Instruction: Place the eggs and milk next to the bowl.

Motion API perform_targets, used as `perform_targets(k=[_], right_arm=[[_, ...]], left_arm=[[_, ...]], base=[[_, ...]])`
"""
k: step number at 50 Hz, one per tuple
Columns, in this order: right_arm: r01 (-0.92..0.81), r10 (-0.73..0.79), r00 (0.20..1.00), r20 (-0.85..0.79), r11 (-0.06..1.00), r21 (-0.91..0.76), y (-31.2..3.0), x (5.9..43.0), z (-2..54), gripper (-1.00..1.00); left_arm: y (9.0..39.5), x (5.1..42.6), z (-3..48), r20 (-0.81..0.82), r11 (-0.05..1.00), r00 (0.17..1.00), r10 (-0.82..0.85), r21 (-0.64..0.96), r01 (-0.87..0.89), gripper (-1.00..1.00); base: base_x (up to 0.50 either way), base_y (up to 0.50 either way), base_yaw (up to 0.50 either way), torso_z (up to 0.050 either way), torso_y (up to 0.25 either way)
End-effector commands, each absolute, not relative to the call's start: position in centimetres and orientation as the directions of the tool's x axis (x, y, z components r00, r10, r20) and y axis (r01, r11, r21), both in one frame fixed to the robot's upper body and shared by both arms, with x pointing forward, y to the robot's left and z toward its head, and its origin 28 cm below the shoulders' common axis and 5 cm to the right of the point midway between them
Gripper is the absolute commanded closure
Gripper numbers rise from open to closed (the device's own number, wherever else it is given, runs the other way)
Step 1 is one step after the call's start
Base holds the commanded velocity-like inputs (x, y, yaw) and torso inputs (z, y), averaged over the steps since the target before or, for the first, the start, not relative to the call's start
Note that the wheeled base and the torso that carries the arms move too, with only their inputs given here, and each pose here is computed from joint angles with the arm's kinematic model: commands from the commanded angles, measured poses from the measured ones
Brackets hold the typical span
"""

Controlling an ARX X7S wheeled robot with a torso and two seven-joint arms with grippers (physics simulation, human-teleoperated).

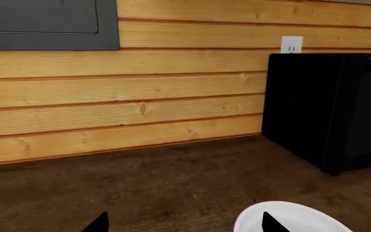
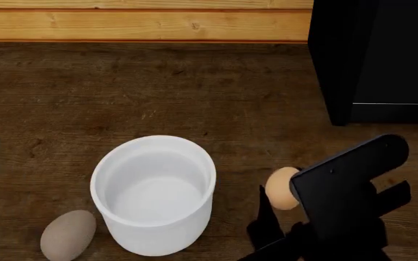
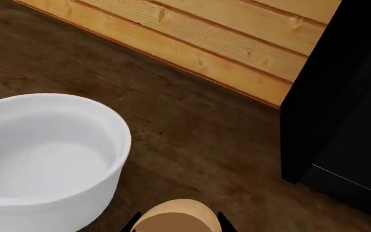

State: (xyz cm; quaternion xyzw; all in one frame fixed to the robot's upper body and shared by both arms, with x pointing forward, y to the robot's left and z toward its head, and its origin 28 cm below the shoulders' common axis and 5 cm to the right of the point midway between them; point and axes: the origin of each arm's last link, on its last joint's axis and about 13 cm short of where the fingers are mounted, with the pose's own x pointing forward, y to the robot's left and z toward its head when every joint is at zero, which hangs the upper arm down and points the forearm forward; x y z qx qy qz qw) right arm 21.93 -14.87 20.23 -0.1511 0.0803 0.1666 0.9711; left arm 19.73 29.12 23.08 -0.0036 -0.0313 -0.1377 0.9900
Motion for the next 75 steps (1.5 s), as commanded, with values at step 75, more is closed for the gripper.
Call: perform_targets(k=[75], right_arm=[[-0.611, 0.485, 0.750, -0.450, 0.768, -0.190, -13.2, 24.5, 17.0, 1.00]], left_arm=[[30.0, 19.8, 21.9, 0.065, 0.971, 0.969, -0.240, -0.011, 0.241, -1.00]], base=[[0.00, 0.00, 0.00, 0.000, 0.000]])
